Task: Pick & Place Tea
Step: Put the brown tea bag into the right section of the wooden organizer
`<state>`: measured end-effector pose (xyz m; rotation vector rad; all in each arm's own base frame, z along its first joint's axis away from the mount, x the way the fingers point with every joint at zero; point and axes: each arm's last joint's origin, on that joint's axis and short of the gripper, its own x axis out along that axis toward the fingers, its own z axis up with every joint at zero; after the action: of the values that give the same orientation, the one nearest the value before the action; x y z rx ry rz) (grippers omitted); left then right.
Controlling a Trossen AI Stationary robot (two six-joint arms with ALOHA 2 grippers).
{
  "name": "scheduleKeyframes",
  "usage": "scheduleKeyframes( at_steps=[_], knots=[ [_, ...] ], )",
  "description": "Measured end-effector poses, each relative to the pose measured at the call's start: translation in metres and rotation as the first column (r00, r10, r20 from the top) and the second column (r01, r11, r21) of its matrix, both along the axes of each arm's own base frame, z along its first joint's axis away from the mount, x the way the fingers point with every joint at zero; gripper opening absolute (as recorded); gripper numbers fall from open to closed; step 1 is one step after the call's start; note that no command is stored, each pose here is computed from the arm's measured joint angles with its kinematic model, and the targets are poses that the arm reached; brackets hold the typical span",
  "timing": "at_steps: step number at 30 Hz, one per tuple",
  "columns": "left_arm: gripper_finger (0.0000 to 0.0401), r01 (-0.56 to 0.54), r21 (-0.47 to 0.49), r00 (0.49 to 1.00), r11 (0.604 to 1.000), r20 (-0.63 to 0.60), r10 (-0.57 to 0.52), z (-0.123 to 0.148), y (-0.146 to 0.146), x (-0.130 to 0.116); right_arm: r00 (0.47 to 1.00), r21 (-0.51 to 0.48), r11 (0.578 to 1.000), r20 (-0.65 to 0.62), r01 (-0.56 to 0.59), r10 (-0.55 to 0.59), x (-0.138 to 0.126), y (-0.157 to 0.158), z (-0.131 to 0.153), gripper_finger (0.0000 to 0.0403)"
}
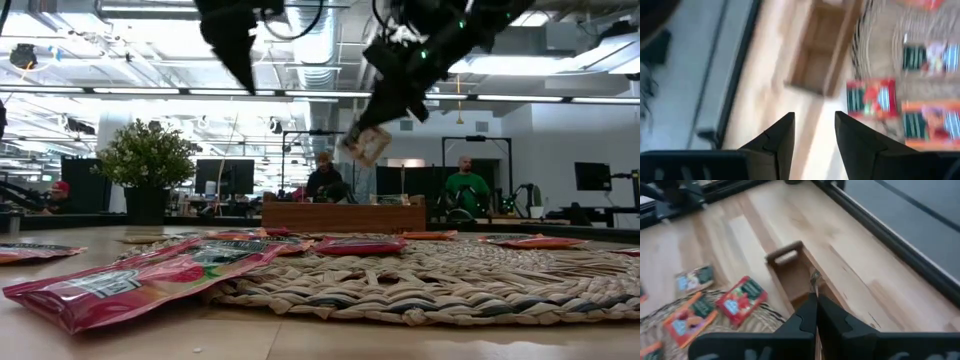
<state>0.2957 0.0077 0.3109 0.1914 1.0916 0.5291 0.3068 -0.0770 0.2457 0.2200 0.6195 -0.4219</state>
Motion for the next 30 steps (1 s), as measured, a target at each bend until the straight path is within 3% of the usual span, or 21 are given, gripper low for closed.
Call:
scheduleKeyframes(
  at_steps=[6,11,17,22,30],
  knots=[
    [0.0133,-0.064,-0.049,0.998,0.997,0.011,0.065,-0.005,0.008,-0.006,0.997,0.031,0.998,0.053,0.059,-0.06,-0.019,-0.003,-0.014,0.0],
    [0.0133,-0.06,-0.074,0.986,0.995,0.154,0.071,-0.019,0.011,-0.021,0.978,0.036,0.99,0.155,0.138,-0.142,-0.048,0.0,-0.018,0.0],
    [0.0133,-0.047,-0.17,0.938,0.984,0.33,0.102,-0.039,0.01,-0.054,0.924,0.091,0.977,0.317,0.195,-0.214,-0.071,0.005,-0.036,0.0],
    [0.0133,-0.059,-0.232,0.886,0.971,0.437,0.158,-0.049,0.009,-0.08,0.897,0.11,0.965,0.356,0.239,-0.263,-0.072,0.005,-0.055,0.0],
    [0.0133,-0.034,-0.244,0.802,0.969,0.572,0.173,-0.061,0.008,-0.11,0.892,0.111,0.963,0.365,0.244,-0.268,-0.054,0.0,-0.079,0.0]
  ],
)
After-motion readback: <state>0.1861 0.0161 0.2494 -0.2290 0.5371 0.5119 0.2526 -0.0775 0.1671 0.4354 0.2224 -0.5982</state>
